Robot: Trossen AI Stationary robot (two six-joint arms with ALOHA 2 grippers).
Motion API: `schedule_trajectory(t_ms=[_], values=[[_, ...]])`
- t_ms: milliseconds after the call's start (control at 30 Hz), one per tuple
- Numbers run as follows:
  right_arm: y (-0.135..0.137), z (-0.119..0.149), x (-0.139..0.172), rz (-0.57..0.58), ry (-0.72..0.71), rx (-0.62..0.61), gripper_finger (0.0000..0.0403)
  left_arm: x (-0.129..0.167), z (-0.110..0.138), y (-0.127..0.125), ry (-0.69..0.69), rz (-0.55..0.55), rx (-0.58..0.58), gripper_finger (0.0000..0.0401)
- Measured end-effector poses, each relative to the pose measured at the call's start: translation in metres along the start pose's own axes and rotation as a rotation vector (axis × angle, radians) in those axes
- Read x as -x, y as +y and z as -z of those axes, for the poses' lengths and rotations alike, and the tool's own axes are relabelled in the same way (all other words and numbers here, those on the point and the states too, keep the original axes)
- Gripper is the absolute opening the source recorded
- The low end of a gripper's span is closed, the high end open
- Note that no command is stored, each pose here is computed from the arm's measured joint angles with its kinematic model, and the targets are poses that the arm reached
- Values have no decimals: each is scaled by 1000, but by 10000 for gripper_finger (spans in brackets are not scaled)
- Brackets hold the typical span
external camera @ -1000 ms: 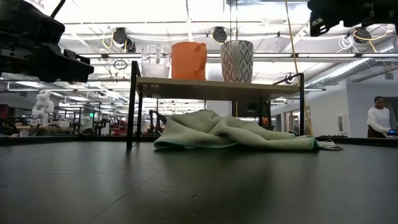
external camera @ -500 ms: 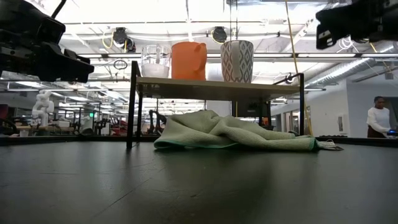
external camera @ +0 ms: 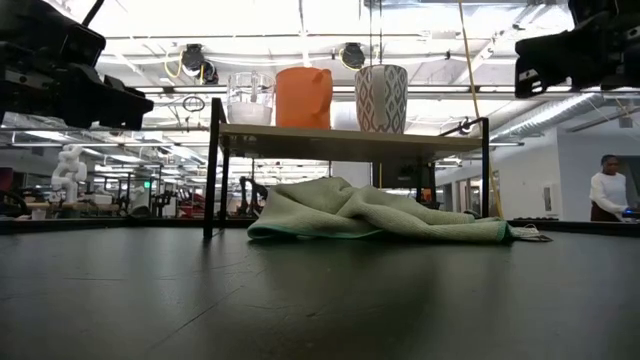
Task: Stack small to large cups/mugs on shelf
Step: Return to Home Position
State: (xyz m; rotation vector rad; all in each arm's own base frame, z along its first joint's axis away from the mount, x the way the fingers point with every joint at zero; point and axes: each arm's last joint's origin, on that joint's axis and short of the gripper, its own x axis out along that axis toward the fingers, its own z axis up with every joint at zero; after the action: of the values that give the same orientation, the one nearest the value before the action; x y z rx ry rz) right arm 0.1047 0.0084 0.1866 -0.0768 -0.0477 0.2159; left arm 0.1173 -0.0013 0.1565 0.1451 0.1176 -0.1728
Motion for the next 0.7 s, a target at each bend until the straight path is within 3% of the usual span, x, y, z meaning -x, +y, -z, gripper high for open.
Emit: schedule_trajectory(t_ms=[700], values=[[2, 16, 2, -3, 38, -8, 0, 0, -1, 1, -6, -28, 8, 26]])
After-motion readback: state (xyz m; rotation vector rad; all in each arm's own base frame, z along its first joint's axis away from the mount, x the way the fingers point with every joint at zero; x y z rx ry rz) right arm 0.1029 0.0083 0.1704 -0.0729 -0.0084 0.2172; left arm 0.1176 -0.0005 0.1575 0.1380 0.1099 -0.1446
